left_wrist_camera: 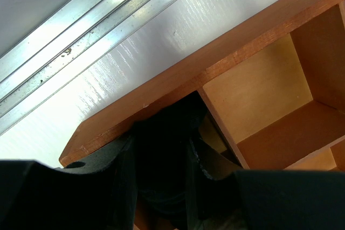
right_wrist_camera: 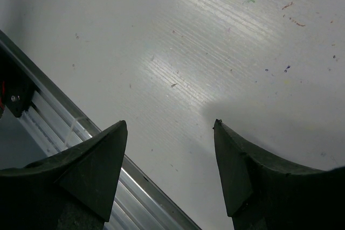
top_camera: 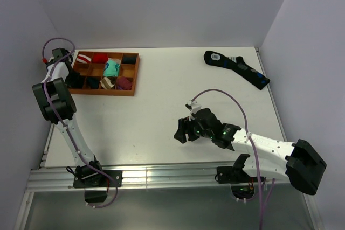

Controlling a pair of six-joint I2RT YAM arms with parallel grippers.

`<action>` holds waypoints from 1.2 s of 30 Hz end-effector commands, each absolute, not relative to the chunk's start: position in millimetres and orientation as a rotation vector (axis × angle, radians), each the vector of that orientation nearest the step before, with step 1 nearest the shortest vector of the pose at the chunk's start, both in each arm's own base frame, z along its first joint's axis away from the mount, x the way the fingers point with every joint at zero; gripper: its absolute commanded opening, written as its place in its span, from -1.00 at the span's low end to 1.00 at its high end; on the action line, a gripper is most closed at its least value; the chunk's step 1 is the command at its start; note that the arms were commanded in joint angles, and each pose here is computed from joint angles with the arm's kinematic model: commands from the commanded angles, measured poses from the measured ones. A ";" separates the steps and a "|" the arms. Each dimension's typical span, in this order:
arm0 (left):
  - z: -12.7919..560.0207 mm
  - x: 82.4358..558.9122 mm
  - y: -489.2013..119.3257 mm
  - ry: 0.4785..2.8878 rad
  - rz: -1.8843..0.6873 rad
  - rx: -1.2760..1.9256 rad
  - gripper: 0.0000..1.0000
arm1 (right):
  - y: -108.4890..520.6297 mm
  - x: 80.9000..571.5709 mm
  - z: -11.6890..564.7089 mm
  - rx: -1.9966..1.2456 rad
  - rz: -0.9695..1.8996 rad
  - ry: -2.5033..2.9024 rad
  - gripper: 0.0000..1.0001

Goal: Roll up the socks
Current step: Place the sock in the storage box.

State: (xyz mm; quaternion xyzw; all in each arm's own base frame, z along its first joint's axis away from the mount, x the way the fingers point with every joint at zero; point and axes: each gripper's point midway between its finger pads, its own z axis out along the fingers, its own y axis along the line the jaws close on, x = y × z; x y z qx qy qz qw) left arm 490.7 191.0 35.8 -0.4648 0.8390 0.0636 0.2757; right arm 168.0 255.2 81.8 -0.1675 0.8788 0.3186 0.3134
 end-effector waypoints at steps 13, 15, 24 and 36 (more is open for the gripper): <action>28.3 438.7 194.4 2.399 0.273 -1.276 -0.26 | 261.2 175.0 100.2 -0.457 0.864 2.241 0.45; 36.2 442.0 194.4 2.387 0.255 -1.271 -0.24 | 261.1 175.3 101.1 -0.457 0.864 2.237 0.44; 60.9 446.4 193.7 2.349 0.229 -1.259 0.08 | 261.6 175.4 101.7 -0.456 0.868 2.235 0.44; 103.4 466.7 181.4 2.247 0.069 -1.203 0.21 | 261.6 175.3 100.4 -0.457 0.865 2.239 0.44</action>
